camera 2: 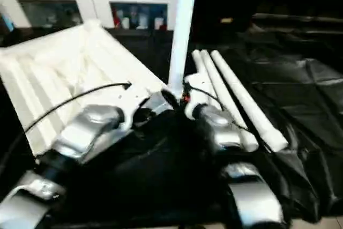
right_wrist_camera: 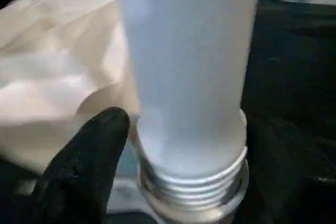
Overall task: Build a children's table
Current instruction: Rotate leg to tighten
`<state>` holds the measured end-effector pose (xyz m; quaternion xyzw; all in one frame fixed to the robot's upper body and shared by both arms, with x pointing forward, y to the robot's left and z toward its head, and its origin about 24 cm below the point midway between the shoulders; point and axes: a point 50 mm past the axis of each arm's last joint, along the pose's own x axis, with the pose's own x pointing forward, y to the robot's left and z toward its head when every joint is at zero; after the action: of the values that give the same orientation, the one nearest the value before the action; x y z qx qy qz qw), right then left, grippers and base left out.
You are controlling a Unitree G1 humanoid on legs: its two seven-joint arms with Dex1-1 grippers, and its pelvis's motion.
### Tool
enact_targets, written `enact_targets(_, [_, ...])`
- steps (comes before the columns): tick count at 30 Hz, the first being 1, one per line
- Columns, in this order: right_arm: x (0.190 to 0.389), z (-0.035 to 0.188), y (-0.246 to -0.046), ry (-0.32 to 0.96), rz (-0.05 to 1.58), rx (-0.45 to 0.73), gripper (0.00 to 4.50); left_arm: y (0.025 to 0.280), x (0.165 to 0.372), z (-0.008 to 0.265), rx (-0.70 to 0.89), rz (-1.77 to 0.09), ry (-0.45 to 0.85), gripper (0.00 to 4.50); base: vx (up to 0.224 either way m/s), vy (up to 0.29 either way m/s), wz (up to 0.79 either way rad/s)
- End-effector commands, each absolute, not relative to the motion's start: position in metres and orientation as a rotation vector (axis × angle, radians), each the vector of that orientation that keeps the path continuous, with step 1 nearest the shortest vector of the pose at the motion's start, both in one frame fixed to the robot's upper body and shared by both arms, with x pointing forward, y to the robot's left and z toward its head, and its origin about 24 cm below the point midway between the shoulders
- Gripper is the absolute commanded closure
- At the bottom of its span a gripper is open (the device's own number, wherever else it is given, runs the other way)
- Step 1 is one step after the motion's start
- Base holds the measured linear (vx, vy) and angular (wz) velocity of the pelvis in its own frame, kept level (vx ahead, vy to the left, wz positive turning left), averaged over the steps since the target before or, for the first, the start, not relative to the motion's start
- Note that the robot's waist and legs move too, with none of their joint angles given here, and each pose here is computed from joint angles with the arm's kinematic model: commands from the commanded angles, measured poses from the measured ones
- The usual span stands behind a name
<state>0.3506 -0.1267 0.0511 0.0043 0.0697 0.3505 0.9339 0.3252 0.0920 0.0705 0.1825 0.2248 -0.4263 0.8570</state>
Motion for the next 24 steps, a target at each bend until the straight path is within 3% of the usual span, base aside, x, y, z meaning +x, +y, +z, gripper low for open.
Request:
enact_targets(1, [0.343, 0.055, -0.124, 0.137, 0.837, -0.041, 0.52, 0.085, 0.319, 0.079, 0.391, -1.019, 0.412, 4.5, 0.0, 0.0, 0.0])
enact_targets(8, [0.325, 0.056, -0.141, 0.161, 0.95, -0.099, 0.52, 0.094, 0.299, 0.078, 0.409, -1.283, 0.377, 4.5, 0.0, 0.0, 0.0])
enact_targets(20, [0.306, 0.052, -0.147, 0.227, 1.055, -0.152, 0.52, 0.103, 0.299, 0.078, 0.422, -1.315, 0.373, 4.5, 0.0, 0.0, 0.0])
enact_targets(22, [0.307, 0.052, -0.147, 0.228, 1.046, -0.148, 0.8, 0.103, 0.299, 0.078, 0.422, -1.315, 0.372, 4.5, 0.0, 0.0, 0.0])
enact_targets(24, [0.307, 0.053, -0.147, 0.229, 1.042, -0.145, 0.8, 0.103, 0.299, 0.078, 0.421, -1.316, 0.371, 4.5, 0.0, 0.0, 0.0])
